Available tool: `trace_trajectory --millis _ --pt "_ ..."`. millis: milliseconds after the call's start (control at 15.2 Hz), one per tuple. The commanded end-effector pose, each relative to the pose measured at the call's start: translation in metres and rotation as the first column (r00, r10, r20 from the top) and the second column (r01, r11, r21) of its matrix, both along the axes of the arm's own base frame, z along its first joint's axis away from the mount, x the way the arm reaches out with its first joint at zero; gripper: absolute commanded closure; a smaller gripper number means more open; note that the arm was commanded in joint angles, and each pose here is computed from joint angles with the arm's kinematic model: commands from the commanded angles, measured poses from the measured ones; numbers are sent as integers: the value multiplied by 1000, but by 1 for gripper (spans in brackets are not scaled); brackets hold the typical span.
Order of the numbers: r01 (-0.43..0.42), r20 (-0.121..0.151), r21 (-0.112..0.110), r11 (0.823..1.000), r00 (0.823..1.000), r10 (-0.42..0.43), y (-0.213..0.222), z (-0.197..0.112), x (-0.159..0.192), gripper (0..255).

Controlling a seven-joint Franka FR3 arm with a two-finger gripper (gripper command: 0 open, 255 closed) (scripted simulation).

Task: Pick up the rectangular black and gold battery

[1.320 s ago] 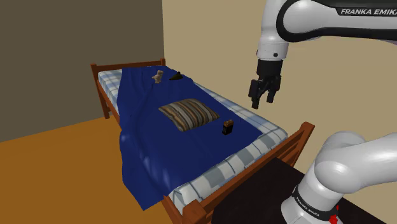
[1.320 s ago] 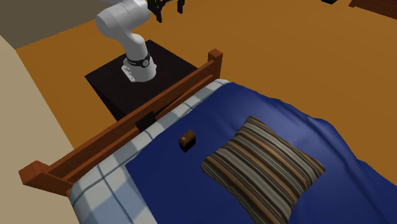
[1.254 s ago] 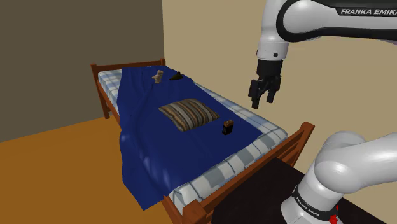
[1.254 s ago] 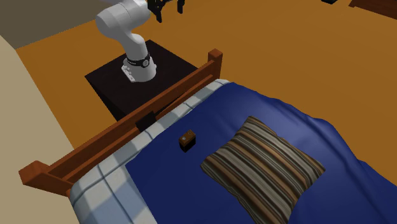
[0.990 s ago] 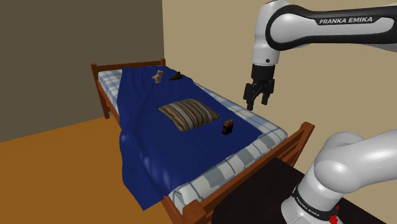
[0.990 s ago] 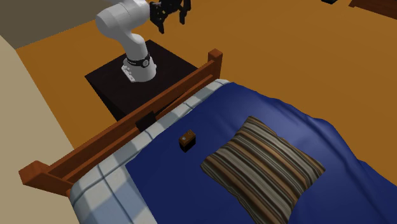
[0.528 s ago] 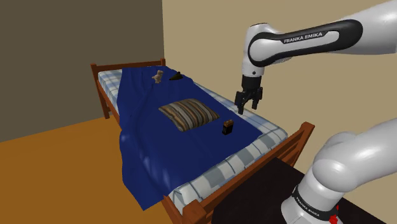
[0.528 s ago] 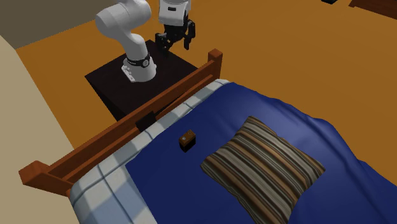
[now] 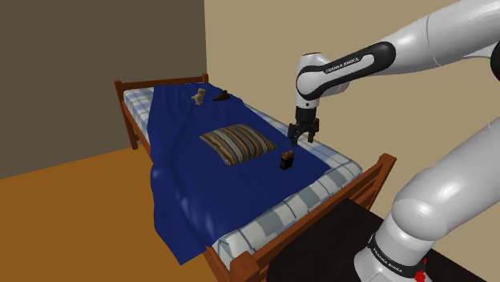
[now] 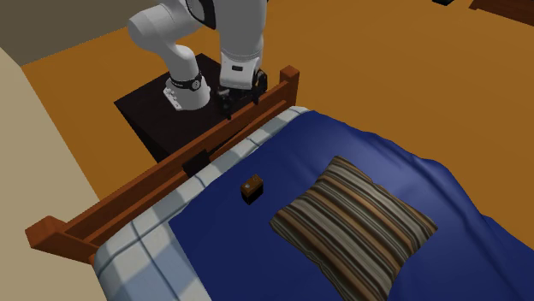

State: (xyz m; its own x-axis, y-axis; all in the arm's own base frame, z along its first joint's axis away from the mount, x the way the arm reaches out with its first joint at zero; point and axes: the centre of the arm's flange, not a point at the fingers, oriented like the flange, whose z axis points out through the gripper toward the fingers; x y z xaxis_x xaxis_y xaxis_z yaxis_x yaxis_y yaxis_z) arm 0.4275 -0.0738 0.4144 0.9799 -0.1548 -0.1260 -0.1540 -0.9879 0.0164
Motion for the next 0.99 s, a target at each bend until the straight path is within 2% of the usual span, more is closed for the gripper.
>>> trace_trajectory --millis 0,792,924 --pt "6 0 -2 1000 1000 -6 -14 -19 17 0" --pt "44 -6 -8 999 999 -44 -94 -122 107 0" --pt "45 -6 -8 999 999 -45 -97 -131 111 0"
